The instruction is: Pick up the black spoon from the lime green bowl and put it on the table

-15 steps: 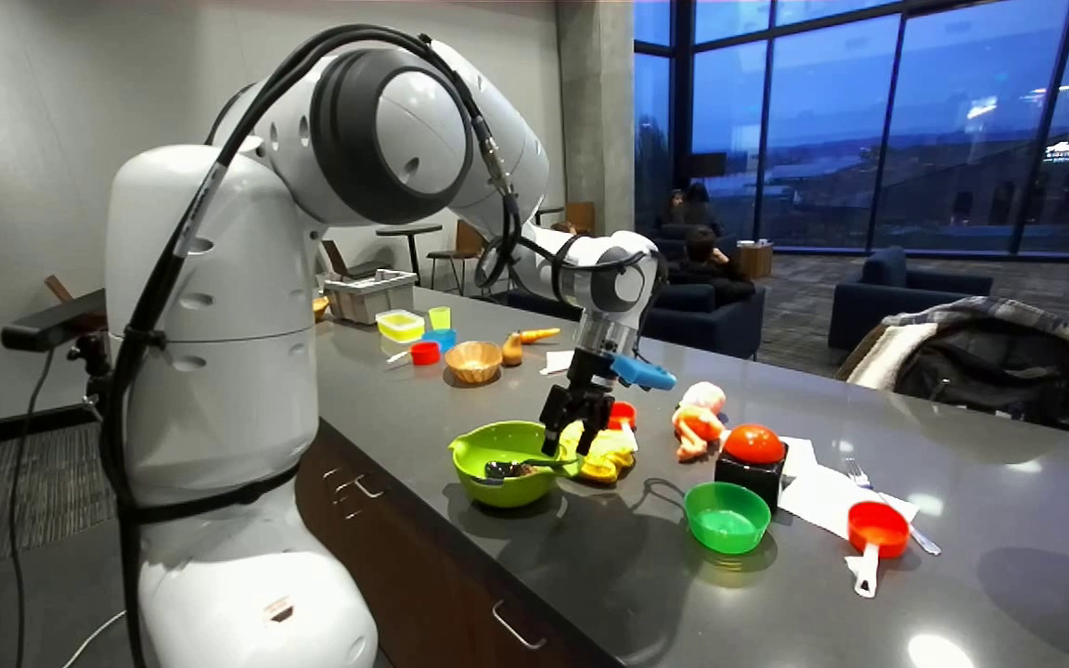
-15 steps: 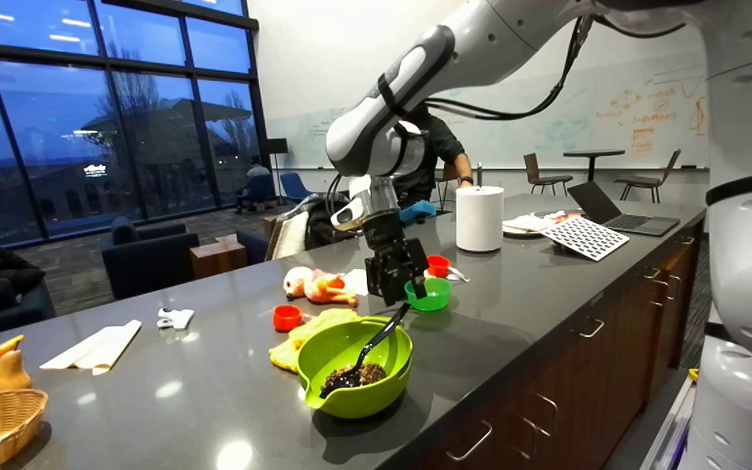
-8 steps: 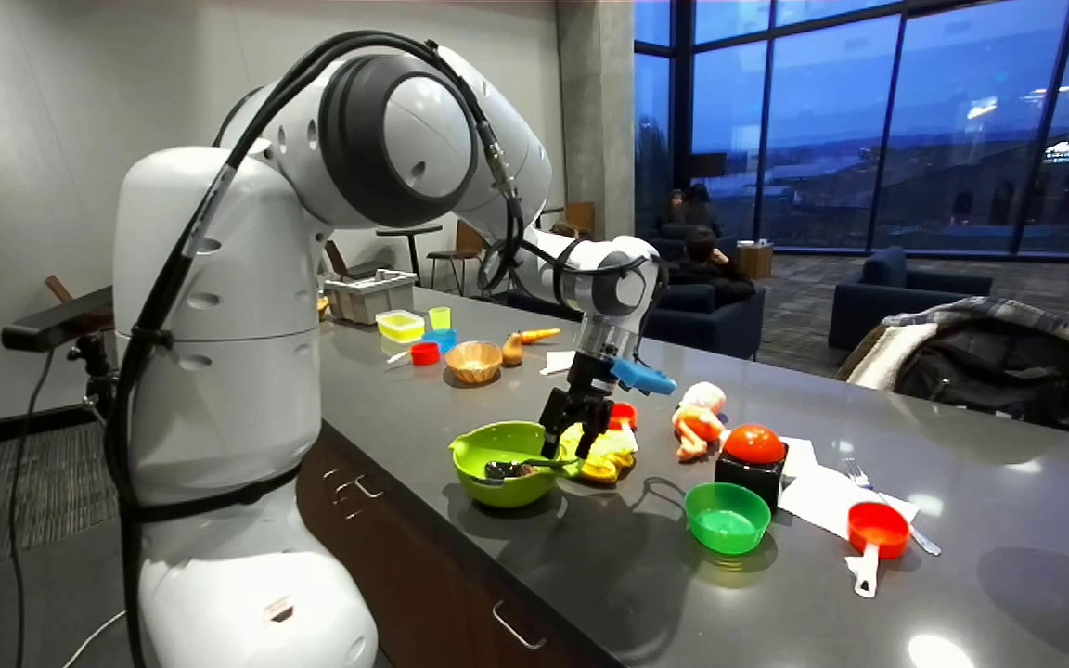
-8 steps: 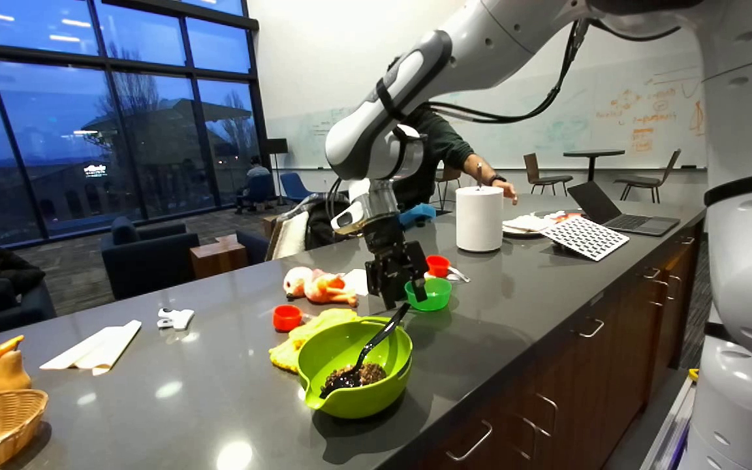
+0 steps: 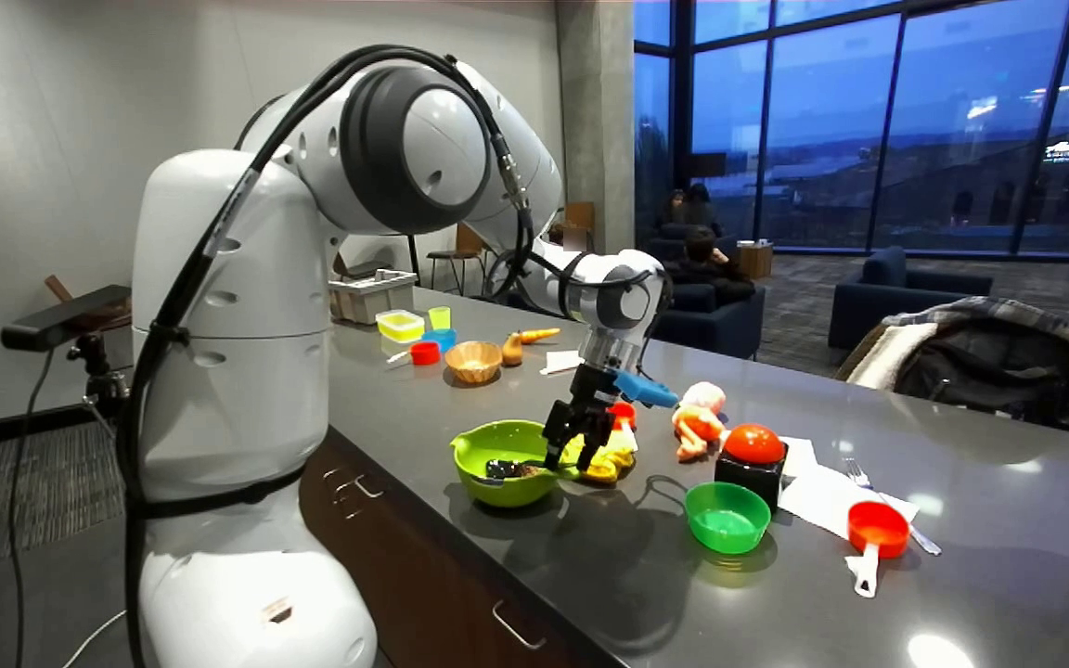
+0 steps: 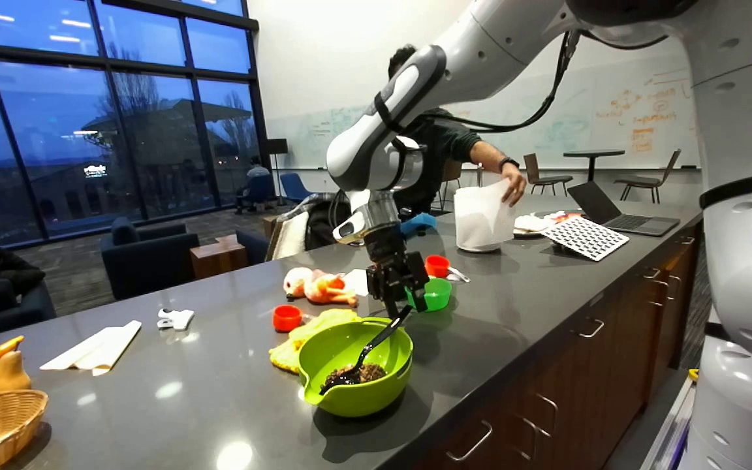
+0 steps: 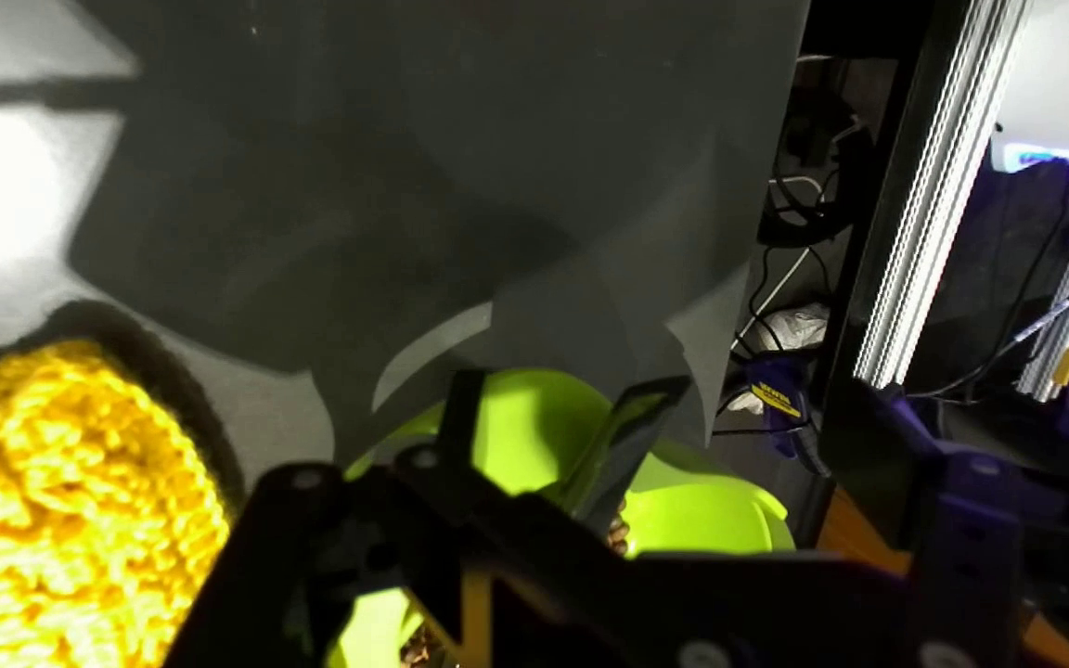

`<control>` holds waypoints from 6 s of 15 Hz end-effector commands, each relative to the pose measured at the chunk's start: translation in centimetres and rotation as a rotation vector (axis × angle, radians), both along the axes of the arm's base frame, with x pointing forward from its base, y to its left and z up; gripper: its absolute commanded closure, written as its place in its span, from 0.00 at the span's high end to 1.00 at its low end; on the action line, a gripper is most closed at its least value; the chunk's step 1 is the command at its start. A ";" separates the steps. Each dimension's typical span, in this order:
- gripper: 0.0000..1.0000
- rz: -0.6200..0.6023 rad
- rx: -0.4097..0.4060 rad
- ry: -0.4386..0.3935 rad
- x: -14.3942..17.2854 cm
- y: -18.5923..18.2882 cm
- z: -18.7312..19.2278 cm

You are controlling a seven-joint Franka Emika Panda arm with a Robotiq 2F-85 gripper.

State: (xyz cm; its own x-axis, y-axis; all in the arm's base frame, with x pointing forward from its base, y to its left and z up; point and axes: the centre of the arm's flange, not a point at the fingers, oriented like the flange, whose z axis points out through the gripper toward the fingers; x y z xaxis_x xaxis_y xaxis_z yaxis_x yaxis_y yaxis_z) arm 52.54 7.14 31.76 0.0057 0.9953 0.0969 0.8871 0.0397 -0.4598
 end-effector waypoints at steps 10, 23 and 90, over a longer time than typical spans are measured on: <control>0.00 -0.009 0.007 -0.022 0.5 -0.4 1.1; 0.01 0.004 -0.047 -0.065 2.1 -0.5 8.4; 0.01 -1.322 0.550 0.368 -18.4 -26.1 -12.2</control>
State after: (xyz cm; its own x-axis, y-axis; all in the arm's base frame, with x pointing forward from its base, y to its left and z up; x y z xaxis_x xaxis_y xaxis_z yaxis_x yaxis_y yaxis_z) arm 33.69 -18.58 21.28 0.9683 0.1115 0.2235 0.2495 -0.4687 -0.8474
